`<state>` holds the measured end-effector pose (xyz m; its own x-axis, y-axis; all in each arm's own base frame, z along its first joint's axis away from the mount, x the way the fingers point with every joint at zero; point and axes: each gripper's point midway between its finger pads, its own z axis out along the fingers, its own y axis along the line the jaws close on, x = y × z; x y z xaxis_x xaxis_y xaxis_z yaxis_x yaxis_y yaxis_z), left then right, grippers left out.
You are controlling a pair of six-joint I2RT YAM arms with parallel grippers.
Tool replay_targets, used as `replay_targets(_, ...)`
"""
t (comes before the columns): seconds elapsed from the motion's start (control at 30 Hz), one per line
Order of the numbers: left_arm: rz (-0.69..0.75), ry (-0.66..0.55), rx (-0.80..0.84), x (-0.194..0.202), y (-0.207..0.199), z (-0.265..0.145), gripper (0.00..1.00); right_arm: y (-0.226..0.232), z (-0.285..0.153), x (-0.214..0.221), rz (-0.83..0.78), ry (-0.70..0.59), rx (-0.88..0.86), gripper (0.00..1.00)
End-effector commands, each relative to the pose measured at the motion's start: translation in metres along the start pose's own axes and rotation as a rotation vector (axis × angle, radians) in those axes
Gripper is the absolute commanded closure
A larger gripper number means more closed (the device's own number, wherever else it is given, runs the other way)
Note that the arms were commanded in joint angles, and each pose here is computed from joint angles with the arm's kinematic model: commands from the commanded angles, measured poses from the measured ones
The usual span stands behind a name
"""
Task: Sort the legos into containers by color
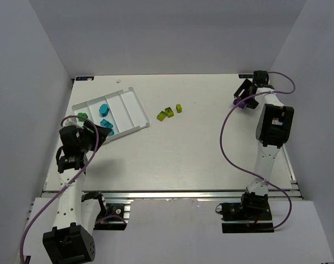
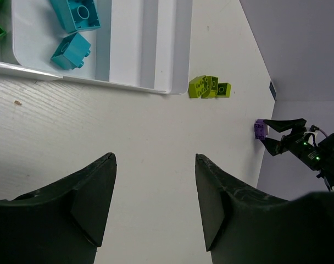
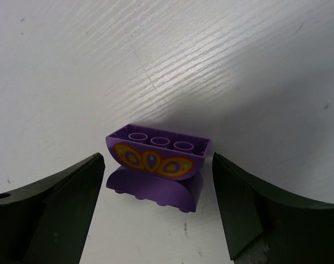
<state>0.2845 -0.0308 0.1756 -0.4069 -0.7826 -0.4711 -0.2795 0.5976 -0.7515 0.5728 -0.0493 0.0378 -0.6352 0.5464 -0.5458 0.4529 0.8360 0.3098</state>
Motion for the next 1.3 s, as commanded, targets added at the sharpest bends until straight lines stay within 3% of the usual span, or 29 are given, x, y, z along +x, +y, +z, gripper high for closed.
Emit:
replay_targets(0.0,-0.007,-0.005,0.004,0.000,-0.003,-0.002,0.31,0.006,0.005,-0.018,0.008,-0.063,0.004,0.17)
replay_targets(0.1,-0.011,0.002,0.011,-0.001,-0.005,0.000,0.31,0.006,0.010,-0.018,0.000,-0.066,-0.004,0.22)
replay_targets(0.3,-0.008,0.041,0.085,0.007,-0.024,0.002,0.31,0.011,0.010,-0.007,-0.036,-0.030,-0.061,0.53)
replay_targets(0.33,-0.008,0.041,0.111,0.008,-0.031,0.003,0.31,0.022,0.007,-0.002,-0.054,-0.003,-0.131,0.62)
replay_targets(0.5,0.037,0.150,0.250,0.049,-0.068,0.009,0.30,0.060,-0.026,-0.003,-0.197,-0.005,-0.373,0.83)
replay_targets(0.63,0.027,0.192,0.391,0.071,-0.097,0.010,0.29,0.095,-0.073,-0.006,-0.261,-0.063,-0.541,0.89)
replay_targets(0.83,0.074,0.214,0.523,0.089,-0.140,0.011,0.28,0.139,-0.154,0.052,-0.373,-0.009,-0.832,0.98)
replay_targets(1.03,0.111,0.284,0.624,0.122,-0.180,0.019,0.27,0.187,-0.231,0.108,-0.485,0.038,-1.107,1.00)
replay_targets(1.27,0.046,0.339,0.807,0.137,-0.228,0.007,0.27,0.228,-0.342,0.124,-0.664,-0.052,-1.546,1.00)
